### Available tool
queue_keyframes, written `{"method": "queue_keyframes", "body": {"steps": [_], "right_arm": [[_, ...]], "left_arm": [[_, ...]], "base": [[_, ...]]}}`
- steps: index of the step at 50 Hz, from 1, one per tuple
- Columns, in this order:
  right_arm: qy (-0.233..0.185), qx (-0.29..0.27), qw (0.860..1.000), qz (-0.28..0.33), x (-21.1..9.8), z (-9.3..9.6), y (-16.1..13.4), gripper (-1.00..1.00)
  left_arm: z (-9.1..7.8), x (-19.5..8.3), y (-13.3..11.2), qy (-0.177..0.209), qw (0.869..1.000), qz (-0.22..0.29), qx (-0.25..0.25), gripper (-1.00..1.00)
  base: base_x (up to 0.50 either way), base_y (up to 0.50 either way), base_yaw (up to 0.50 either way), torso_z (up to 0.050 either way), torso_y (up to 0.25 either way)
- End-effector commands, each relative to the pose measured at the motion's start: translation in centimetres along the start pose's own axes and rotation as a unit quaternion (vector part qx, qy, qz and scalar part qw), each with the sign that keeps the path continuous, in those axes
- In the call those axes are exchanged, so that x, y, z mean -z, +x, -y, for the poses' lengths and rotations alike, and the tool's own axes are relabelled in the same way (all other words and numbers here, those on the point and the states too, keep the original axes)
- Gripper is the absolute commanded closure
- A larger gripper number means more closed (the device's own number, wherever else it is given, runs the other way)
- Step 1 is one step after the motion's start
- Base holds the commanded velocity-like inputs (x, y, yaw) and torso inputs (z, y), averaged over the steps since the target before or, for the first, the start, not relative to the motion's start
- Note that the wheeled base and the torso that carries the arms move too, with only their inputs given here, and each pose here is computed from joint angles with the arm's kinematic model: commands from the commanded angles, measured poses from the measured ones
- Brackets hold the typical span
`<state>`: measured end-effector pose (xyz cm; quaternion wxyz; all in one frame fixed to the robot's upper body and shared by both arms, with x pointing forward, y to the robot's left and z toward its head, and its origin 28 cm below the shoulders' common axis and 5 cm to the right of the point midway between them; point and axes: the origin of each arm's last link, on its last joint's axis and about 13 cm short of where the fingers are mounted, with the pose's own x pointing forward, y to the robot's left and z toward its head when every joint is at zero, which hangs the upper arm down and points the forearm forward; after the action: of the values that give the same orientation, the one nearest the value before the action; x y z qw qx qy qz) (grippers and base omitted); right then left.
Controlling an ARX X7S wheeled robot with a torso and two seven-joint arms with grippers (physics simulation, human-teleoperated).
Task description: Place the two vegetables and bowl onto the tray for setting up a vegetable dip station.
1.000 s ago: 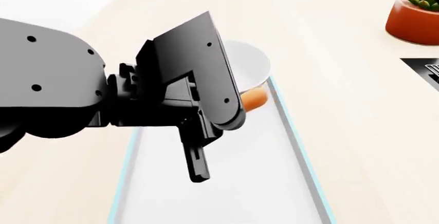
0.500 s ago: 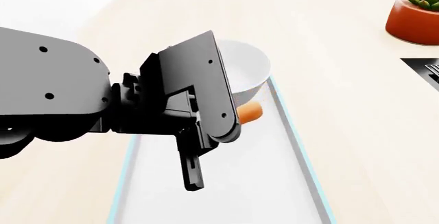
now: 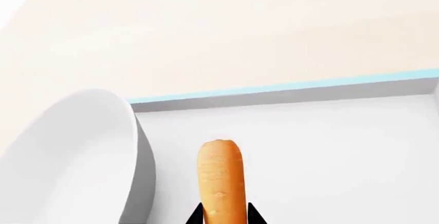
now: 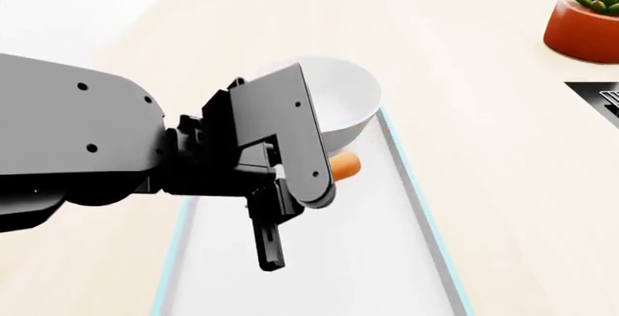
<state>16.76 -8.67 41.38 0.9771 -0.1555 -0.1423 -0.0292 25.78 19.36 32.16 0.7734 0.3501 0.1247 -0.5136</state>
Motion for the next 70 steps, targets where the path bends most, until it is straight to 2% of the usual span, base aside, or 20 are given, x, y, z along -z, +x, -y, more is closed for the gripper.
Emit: {"method": "queue_keyframes", "body": {"steps": [1,17,18,32,35,41,47,48,50,52,54,55,56,58,59,60,62,64,66,70], "right_arm": [[-0.001,0.000,1.000,0.001,0.0,0.0,0.0,-1.00],[-0.002,-0.001,1.000,0.001,-0.1,0.0,-0.1,-1.00],[-0.002,-0.001,1.000,0.002,-0.1,0.0,-0.1,-1.00],[-0.001,0.000,1.000,0.001,0.0,0.0,0.0,-1.00],[-0.002,-0.001,1.000,0.000,0.0,-0.1,0.0,-1.00],[-0.001,0.000,1.000,0.000,0.0,0.0,0.0,-1.00],[-0.002,0.001,1.000,-0.001,0.0,0.0,0.0,-1.00],[-0.002,0.001,1.000,0.000,0.0,0.0,0.0,-1.00],[-0.003,0.002,1.000,0.001,0.0,0.1,0.0,-1.00],[-0.002,0.002,1.000,0.001,0.0,0.1,0.0,-1.00],[-0.003,0.001,1.000,0.005,-0.1,0.1,0.0,-1.00],[-0.004,0.000,1.000,0.007,-0.2,0.1,0.0,-1.00],[-0.006,0.001,1.000,0.008,-0.2,0.1,0.0,-1.00],[-0.006,-0.001,1.000,0.009,-0.2,0.0,0.0,-1.00],[-0.007,-0.002,1.000,0.008,-0.1,0.0,0.0,-1.00],[-0.007,-0.002,1.000,0.007,0.0,-0.1,0.1,-1.00],[-0.006,-0.007,1.000,0.008,0.0,-0.2,0.2,-1.00],[-0.004,-0.008,1.000,0.011,-0.1,-0.1,0.2,-1.00],[0.002,-0.008,1.000,0.023,-0.1,0.1,0.1,-1.00],[0.025,0.012,0.998,0.050,0.0,0.7,0.4,-1.00]], "left_arm": [[0.1,0.1,0.2,-0.003,1.000,-0.002,0.001,1.00],[0.2,0.3,0.4,-0.001,1.000,0.000,0.000,1.00],[0.1,0.3,0.5,-0.002,1.000,0.001,-0.003,-1.00],[0.2,0.4,0.5,-0.005,1.000,0.011,-0.005,-1.00],[0.2,-0.2,-0.1,-0.008,0.999,0.034,-0.004,-1.00],[0.5,-2.5,-2.2,-0.017,0.992,0.124,-0.009,-1.00],[1.3,-5.8,-5.3,-0.035,0.965,0.257,-0.037,-1.00],[1.3,-5.8,-5.3,-0.035,0.965,0.257,-0.037,-1.00],[1.6,-6.6,-6.9,-0.035,0.948,0.307,-0.072,-1.00],[1.5,-6.8,-7.3,-0.030,0.942,0.318,-0.104,-1.00],[1.6,-7.2,-8.6,-0.044,0.921,0.355,-0.153,-1.00],[1.7,-7.4,-9.3,-0.060,0.903,0.384,-0.183,-1.00],[1.7,-7.5,-10.0,-0.061,0.883,0.394,-0.249,-1.00],[1.7,-7.6,-10.7,-0.086,0.857,0.402,-0.312,-1.00],[1.7,-7.5,-11.1,-0.116,0.834,0.380,-0.382,-1.00],[1.9,-7.6,-11.4,-0.118,0.804,0.384,-0.439,-1.00],[2.3,-7.8,-11.9,-0.126,0.760,0.388,-0.505,-1.00],[2.7,-8.0,-12.1,-0.140,0.747,0.404,-0.509,-1.00],[3.2,-8.6,-12.7,-0.152,0.707,0.434,-0.537,-1.00],[3.5,-8.1,-12.9,-0.167,0.662,0.446,-0.579,-1.00]], "base": [[0.00,0.00,0.00,0.000,0.000],[0.00,0.00,0.00,0.000,0.001],[0.00,0.00,0.00,0.000,0.000],[0.00,0.00,0.00,0.000,0.000],[0.00,0.00,0.00,0.000,0.000],[0.00,0.00,0.00,0.000,0.000],[0.00,0.00,0.00,0.000,0.000],[0.00,0.00,0.00,0.000,0.000],[0.00,0.00,0.00,0.000,0.000],[0.00,0.00,0.00,0.000,0.000],[0.00,0.00,0.00,0.000,0.000],[0.00,0.00,0.00,0.000,0.000],[0.00,0.00,0.00,0.000,0.000],[0.00,0.00,0.00,0.000,0.000],[0.00,0.00,0.00,0.000,0.000],[0.00,0.00,0.00,0.000,0.000],[0.00,0.00,0.00,0.000,0.000],[0.00,0.00,0.00,0.000,0.000],[0.00,0.00,0.00,0.000,0.000],[0.00,0.00,0.00,0.000,0.000]]}}
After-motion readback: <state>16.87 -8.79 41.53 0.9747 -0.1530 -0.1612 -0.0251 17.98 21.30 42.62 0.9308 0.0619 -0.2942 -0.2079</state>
